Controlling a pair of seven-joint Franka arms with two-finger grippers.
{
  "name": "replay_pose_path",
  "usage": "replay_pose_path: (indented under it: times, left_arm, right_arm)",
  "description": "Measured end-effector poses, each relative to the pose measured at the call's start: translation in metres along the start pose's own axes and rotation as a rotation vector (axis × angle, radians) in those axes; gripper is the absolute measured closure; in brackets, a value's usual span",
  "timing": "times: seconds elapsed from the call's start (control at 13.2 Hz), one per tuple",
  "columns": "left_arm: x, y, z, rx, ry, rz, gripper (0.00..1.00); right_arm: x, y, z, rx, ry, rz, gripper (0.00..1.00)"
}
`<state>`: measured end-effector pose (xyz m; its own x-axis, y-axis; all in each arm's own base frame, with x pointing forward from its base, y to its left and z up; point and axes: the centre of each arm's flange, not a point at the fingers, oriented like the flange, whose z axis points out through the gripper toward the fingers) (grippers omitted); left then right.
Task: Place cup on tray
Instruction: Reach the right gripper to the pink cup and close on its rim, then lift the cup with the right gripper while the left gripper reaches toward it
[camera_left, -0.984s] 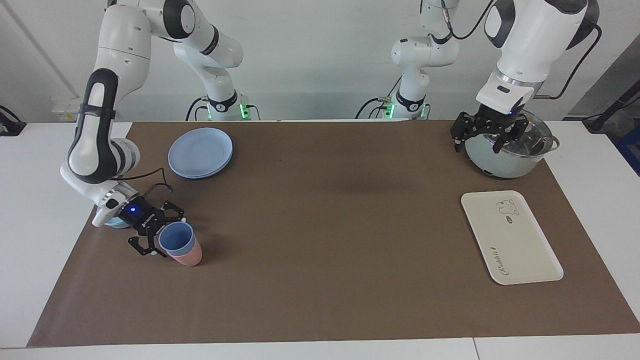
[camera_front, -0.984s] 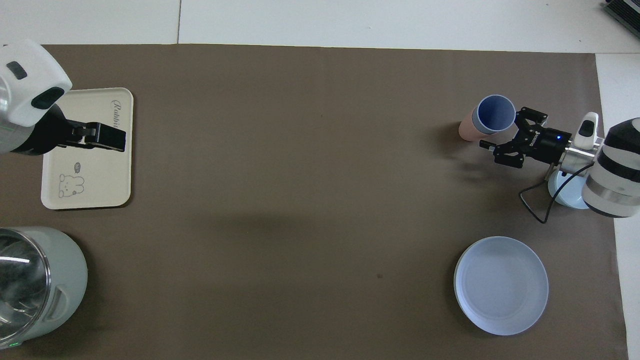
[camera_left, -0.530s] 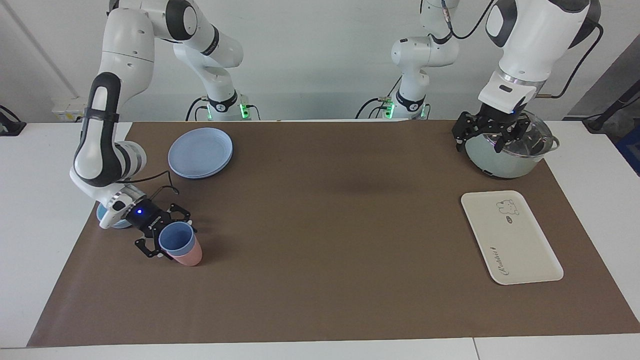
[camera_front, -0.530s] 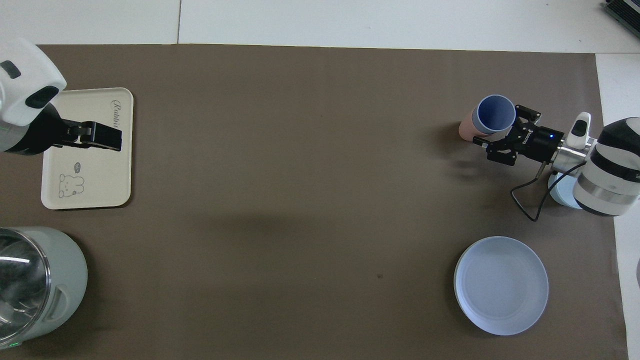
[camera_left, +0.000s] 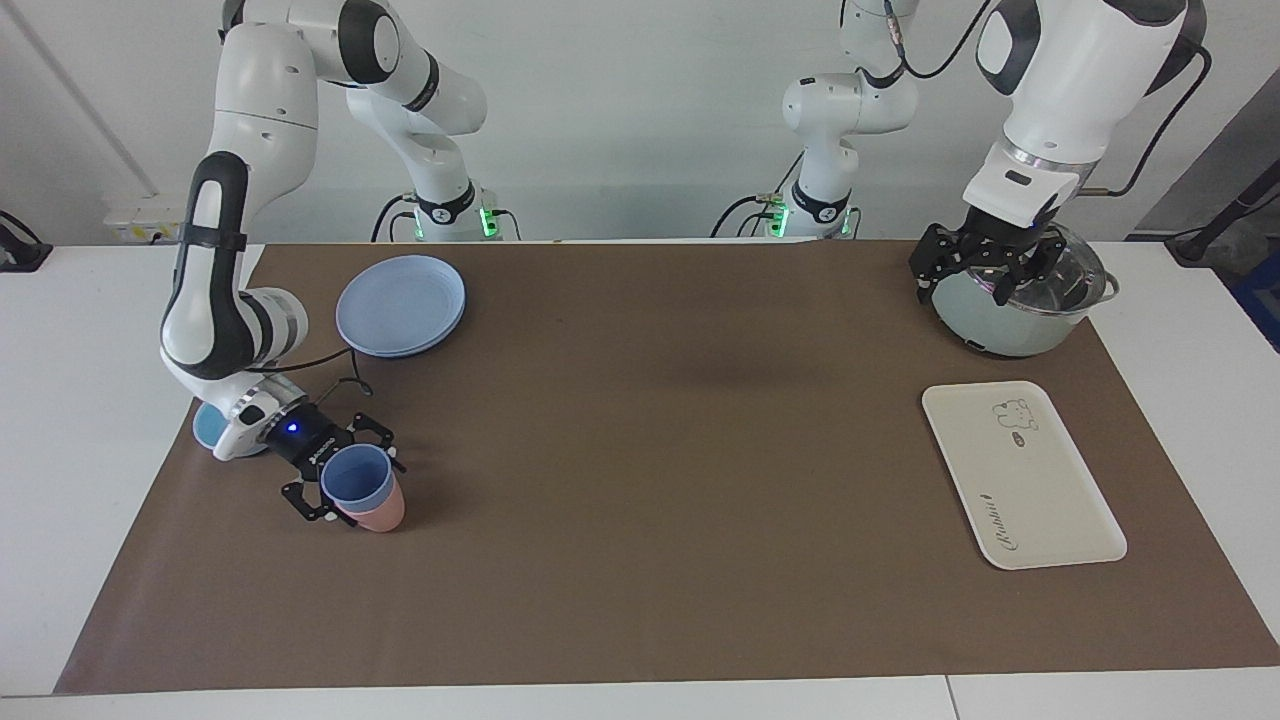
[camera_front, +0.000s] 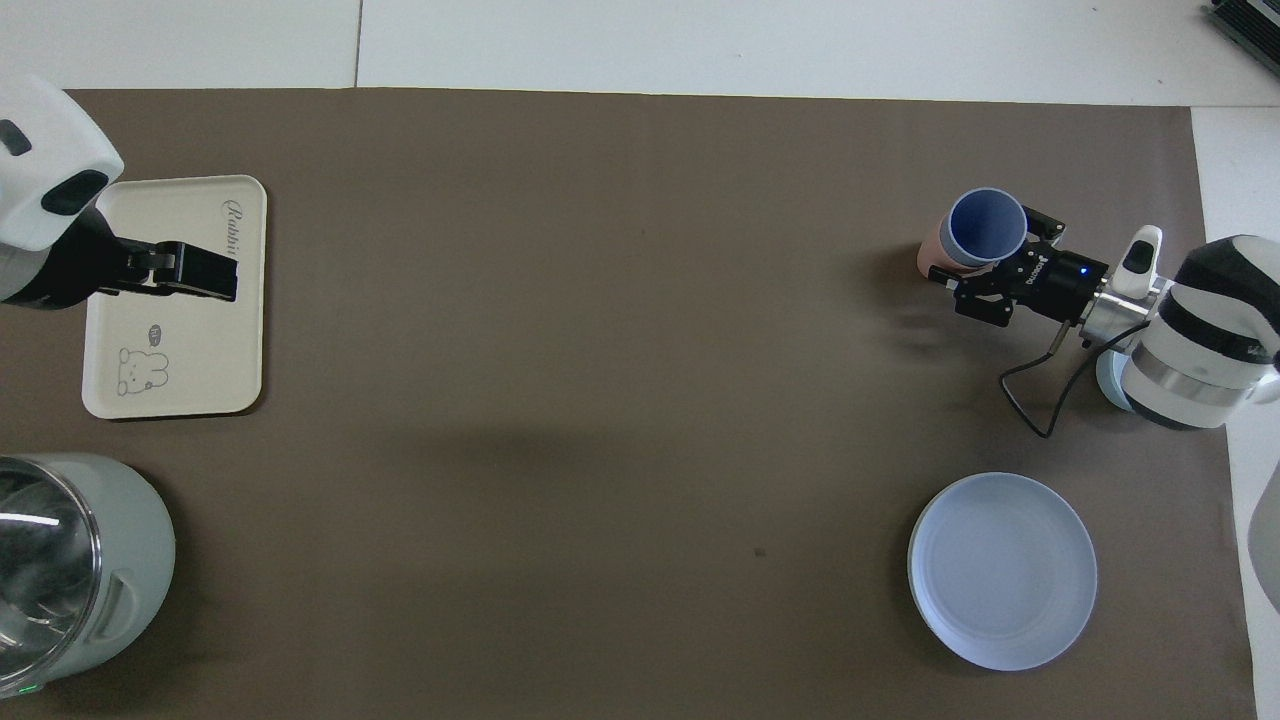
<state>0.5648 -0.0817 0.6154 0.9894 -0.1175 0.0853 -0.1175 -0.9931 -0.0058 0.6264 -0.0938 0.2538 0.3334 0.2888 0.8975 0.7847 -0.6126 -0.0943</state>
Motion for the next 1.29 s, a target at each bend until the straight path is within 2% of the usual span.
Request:
replay_pose_path:
  times: [0.08,0.23,0.45,0.61,0.83,1.06,1.29]
  left_arm:
    - [0.0,0.0,0.0,0.0,0.0,0.0,0.0]
    - [0.0,0.0,0.0,0.0,-0.001,0.0,0.0]
    - [0.0,0.002,0.0,0.0,0.0,0.003,0.0]
    - [0.001,0.007,-0.001,-0.024,0.013,0.005,0.0]
    - [0.008,0.024,0.004,-0.169,0.038,-0.069,0.0]
    - [0.026,0.063,0.016,-0.443,0.052,-0.201,0.0]
    - [0.048,0.12,0.033,-0.631,0.078,-0.335,0.0]
  right_arm:
    - [0.0,0.0,0.0,-0.002,-0.001,-0.012,0.04]
    - [0.0,0.001,-0.001,-0.005,-0.002,-0.008,0.17]
    - [0.007,0.002,0.0,-0.006,0.003,-0.001,0.17]
    - [0.03,-0.001,-0.001,0.013,-0.01,-0.003,0.17]
    - [0.103,-0.018,-0.008,0.026,-0.138,-0.012,0.17]
    - [0.191,-0.07,0.007,0.06,-0.207,-0.023,0.17]
    - [0.24,-0.126,0.04,0.091,-0.311,-0.063,0.17]
